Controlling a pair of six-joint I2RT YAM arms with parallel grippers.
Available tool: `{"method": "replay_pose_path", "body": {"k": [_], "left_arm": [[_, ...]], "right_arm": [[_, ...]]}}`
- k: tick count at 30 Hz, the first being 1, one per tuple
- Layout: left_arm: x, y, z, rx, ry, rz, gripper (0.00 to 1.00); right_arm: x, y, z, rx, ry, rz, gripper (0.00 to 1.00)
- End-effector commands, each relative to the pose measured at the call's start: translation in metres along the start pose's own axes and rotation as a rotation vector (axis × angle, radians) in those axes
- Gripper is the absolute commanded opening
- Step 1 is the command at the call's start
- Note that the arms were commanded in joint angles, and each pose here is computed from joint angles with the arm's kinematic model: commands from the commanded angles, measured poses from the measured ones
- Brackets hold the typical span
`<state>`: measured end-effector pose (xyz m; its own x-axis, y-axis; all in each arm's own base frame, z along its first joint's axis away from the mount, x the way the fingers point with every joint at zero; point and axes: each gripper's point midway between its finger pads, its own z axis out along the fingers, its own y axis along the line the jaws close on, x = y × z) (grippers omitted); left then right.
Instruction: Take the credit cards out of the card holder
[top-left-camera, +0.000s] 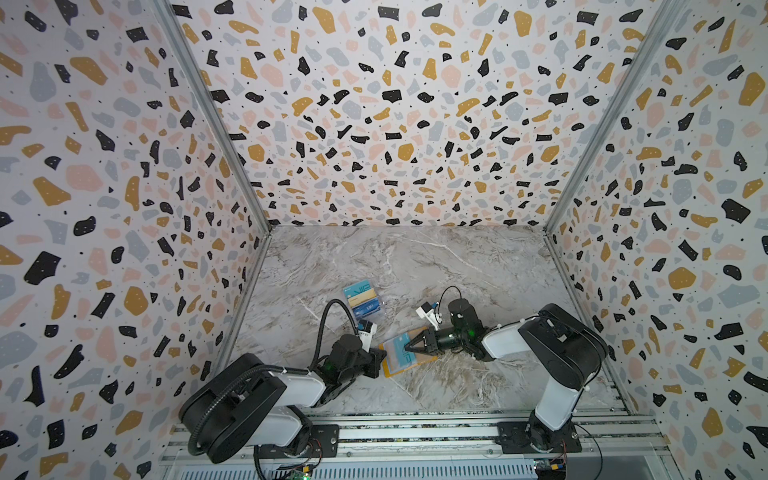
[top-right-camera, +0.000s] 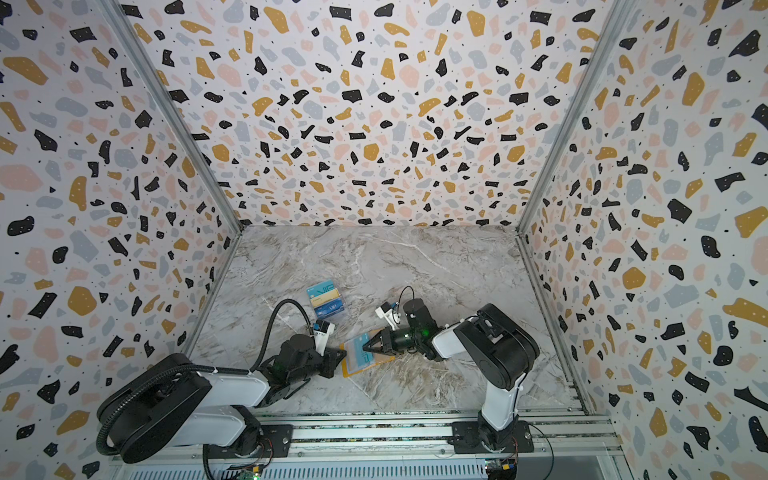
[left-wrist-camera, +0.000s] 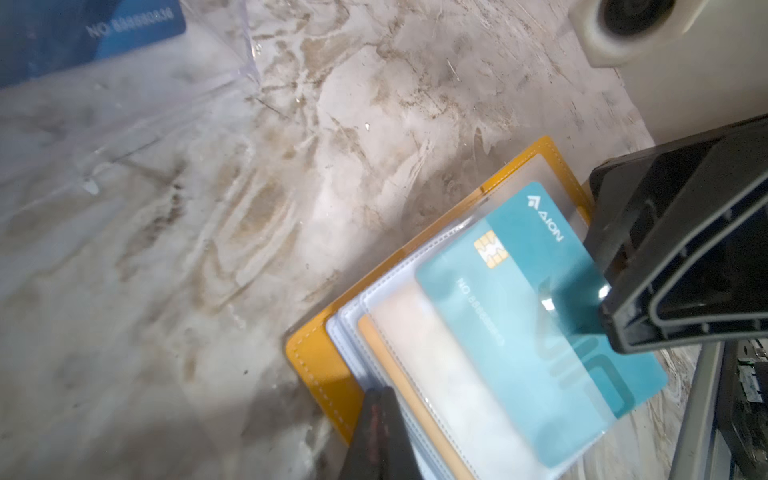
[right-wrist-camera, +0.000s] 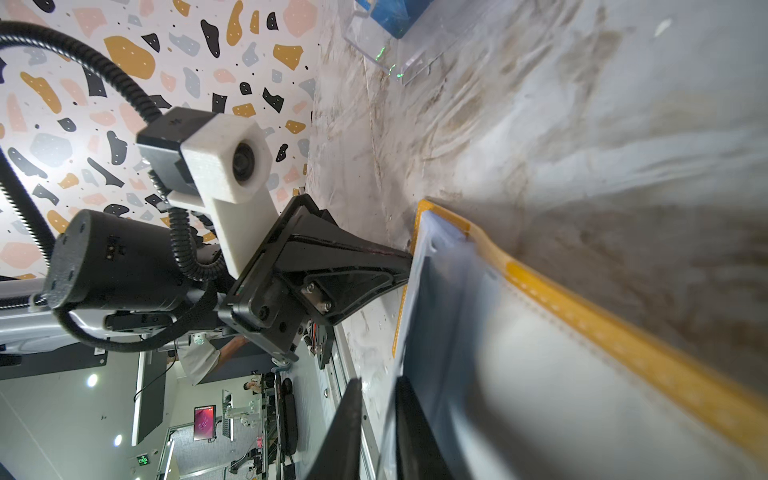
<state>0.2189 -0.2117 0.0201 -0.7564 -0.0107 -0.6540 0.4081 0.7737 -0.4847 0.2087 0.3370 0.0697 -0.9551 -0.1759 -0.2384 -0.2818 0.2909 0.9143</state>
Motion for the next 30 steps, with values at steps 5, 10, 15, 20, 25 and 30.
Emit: {"method": "replay_pose_path", "body": {"k": [5,10,15,20,25,30], "left_arm": [[0.034,0.021,-0.005,-0.083,0.109,-0.016,0.00],[0.032,0.020,-0.005,-0.083,0.106,-0.009,0.00],[0.031,0.019,-0.006,-0.078,0.101,-0.004,0.00],[0.029,0.017,-0.005,-0.072,0.099,0.000,0.00],[0.025,0.015,-0.006,-0.068,0.093,0.009,0.00],[0.023,0.014,-0.006,-0.066,0.089,0.013,0.00]], "right_arm": [[-0.007,0.009,-0.010,0.021,-0.035,-0.050,0.10],[-0.010,0.001,-0.019,0.115,-0.047,-0.071,0.06],[-0.014,-0.002,-0.029,0.199,-0.052,-0.099,0.04],[-0.018,-0.003,-0.038,0.270,-0.056,-0.134,0.02],[-0.025,-0.003,-0.052,0.321,-0.069,-0.176,0.01],[-0.034,-0.002,-0.072,0.373,-0.090,-0.212,0.00]]}}
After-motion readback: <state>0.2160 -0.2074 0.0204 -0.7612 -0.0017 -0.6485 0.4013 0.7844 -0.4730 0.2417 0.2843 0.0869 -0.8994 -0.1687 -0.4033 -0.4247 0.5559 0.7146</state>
